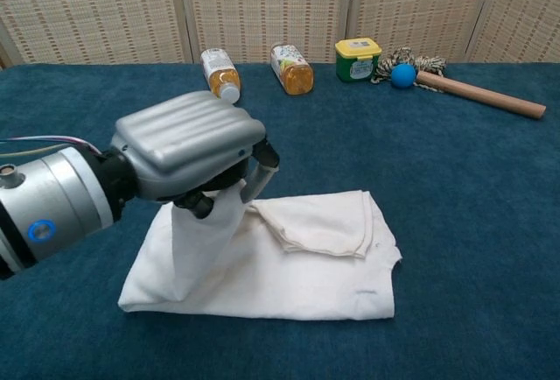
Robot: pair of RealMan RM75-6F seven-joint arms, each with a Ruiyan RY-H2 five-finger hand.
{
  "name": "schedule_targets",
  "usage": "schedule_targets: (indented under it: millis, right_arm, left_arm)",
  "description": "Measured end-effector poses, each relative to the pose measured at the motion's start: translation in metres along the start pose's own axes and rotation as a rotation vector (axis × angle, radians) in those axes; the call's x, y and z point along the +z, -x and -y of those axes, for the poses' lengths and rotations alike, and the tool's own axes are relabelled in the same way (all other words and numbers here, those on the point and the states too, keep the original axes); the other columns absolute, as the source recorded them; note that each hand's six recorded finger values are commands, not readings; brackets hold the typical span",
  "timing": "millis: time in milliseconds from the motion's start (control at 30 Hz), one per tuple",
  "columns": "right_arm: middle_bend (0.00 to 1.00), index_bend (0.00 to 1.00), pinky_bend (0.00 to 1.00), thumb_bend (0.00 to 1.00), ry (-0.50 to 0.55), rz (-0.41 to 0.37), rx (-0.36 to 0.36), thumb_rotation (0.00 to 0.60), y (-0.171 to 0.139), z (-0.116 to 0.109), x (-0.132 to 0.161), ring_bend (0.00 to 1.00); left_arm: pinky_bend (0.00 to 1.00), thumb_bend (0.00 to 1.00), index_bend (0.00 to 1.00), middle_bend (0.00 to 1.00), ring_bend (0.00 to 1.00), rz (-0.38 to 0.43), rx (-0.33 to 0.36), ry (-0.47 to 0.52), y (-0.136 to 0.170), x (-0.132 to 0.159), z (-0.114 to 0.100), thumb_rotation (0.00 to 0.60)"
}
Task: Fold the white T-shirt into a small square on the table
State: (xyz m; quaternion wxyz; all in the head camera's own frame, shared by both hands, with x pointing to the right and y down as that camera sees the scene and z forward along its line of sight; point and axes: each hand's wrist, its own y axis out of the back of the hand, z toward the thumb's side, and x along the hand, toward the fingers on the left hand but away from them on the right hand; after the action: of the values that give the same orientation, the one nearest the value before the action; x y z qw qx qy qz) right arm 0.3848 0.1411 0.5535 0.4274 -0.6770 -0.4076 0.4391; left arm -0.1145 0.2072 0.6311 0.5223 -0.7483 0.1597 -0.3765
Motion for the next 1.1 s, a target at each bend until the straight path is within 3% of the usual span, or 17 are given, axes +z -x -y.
schedule_targets:
  millis: [167, 633, 1100]
  right_arm:
    - [0.94, 0.05, 1.0, 0.21, -0.001, 0.01, -0.008, 0.6, -0.002, -0.004, -0.003, 0.94]
    - [0.94, 0.05, 1.0, 0.21, -0.001, 0.028, -0.003, 0.6, -0.005, -0.004, -0.011, 0.94]
    - [0.94, 0.06, 1.0, 0.21, 0.003, 0.043, 0.004, 0.6, -0.009, -0.002, -0.016, 0.94]
  left_arm:
    - [0.95, 0.62, 0.66, 0.94, 0.84, 0.016, 0.011, -0.001, -0.013, 0.018, -0.007, 0.6]
    - [0.95, 0.62, 0.65, 0.94, 0.84, 0.035, -0.017, -0.032, -0.046, 0.065, 0.003, 0.6]
    - [0.95, 0.61, 0.61, 0.93, 0.83, 0.0, -0.064, -0.074, -0.067, 0.077, 0.018, 0.6]
